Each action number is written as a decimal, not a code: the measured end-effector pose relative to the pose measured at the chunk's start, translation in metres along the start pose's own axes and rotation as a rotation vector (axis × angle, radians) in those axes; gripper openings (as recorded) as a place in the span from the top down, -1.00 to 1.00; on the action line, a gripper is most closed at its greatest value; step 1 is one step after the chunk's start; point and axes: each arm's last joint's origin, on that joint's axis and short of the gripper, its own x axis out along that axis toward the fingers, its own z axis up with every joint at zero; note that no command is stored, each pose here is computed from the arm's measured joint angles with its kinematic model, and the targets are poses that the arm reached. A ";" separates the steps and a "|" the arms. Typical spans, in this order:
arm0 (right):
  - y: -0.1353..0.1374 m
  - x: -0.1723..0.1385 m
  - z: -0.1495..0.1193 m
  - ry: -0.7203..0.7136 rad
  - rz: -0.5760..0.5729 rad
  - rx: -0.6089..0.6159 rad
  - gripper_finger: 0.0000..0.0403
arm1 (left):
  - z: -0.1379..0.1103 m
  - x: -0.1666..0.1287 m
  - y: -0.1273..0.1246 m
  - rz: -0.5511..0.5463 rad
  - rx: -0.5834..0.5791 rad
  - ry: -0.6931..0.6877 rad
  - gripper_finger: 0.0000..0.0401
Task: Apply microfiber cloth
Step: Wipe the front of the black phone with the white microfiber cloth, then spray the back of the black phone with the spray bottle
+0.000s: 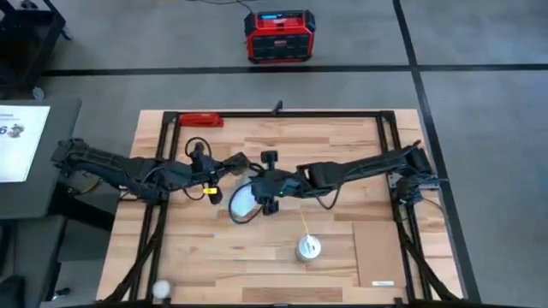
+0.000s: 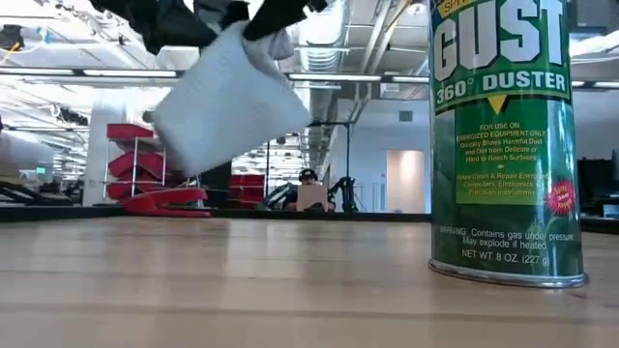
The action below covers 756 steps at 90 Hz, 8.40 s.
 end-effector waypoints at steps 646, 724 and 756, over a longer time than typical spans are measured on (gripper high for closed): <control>-0.001 -0.126 -0.149 0.318 -0.096 0.510 1.00 | 0.004 0.004 -0.020 -0.015 -0.036 -0.078 0.97; -0.054 -0.092 -0.138 0.040 -0.137 0.497 0.34 | 0.004 0.004 -0.020 -0.017 -0.037 -0.074 0.97; 0.010 -0.154 -0.144 0.439 0.128 0.410 0.99 | 0.001 0.004 -0.019 -0.013 -0.026 -0.056 0.97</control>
